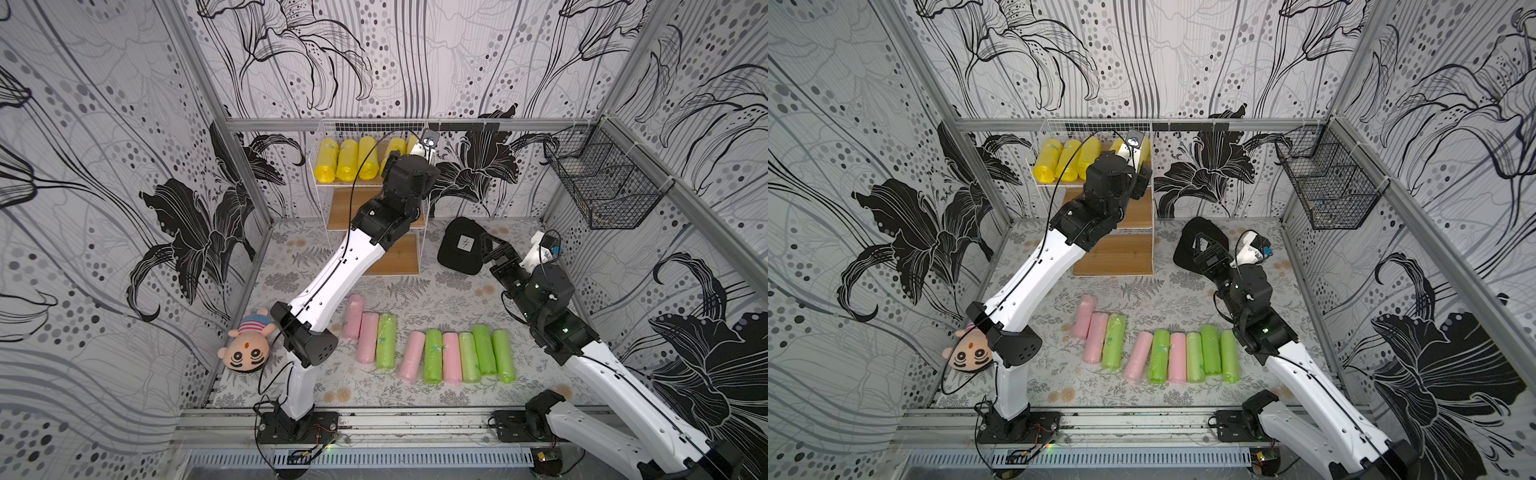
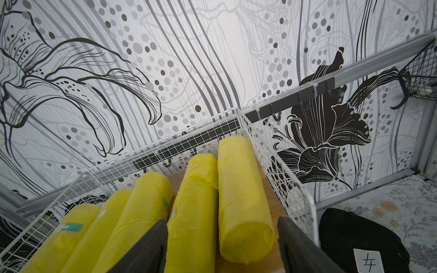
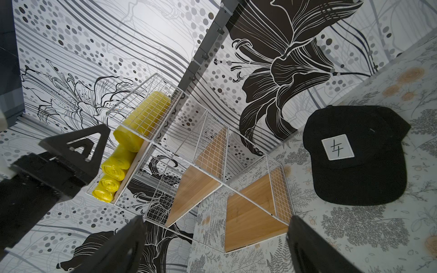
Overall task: Sort the rolls of trash bags by color and place them on the shelf
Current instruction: Place the roll of trash bags on the shelf.
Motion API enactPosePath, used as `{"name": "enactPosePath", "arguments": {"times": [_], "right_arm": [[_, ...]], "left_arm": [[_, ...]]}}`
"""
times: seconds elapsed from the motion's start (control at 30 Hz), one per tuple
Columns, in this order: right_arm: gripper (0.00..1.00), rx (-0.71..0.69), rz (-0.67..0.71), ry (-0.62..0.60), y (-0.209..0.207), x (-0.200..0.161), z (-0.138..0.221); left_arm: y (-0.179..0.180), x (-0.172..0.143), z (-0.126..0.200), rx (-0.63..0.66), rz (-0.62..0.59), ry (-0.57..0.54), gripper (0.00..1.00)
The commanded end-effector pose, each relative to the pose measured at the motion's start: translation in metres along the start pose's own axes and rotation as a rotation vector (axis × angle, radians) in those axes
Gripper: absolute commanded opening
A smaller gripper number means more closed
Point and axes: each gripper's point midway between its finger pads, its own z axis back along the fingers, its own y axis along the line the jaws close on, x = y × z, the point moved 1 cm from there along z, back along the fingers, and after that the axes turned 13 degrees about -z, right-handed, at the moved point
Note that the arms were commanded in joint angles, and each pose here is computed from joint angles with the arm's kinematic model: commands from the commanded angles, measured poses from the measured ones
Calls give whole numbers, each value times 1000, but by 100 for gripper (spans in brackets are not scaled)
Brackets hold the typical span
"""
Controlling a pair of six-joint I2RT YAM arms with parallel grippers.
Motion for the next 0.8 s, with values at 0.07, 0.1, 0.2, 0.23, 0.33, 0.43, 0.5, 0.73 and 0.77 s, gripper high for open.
{"name": "enactPosePath", "arguments": {"times": [0.07,0.1,0.2,0.23,0.33,0.43,0.5,0.73,0.77], "right_arm": [[96,-83,112,33,-8,-2,1],[96,-109,159,73,-9,-7,0],[96,-197,288,236,-21,-30,-4],[92,-224,319,309,-28,-41,-5],[90,-300,379,488,-54,-73,-2],[89,-346,441,629,-73,-102,7],[88,-356,460,729,-81,-124,12],[81,-324,465,990,-87,-221,15],[79,-330,457,1014,-90,-232,15]], "left_arm": [[7,20,34,-18,68,-66,77],[8,21,42,-36,86,-67,77],[7,6,66,-120,142,-40,77],[4,-3,75,-160,163,-30,76],[-5,-39,103,-264,234,9,76],[-8,-82,132,-330,294,77,75],[-13,-115,149,-360,337,136,74],[-41,-233,164,-444,503,449,72],[-43,-246,162,-452,532,477,71]]}}
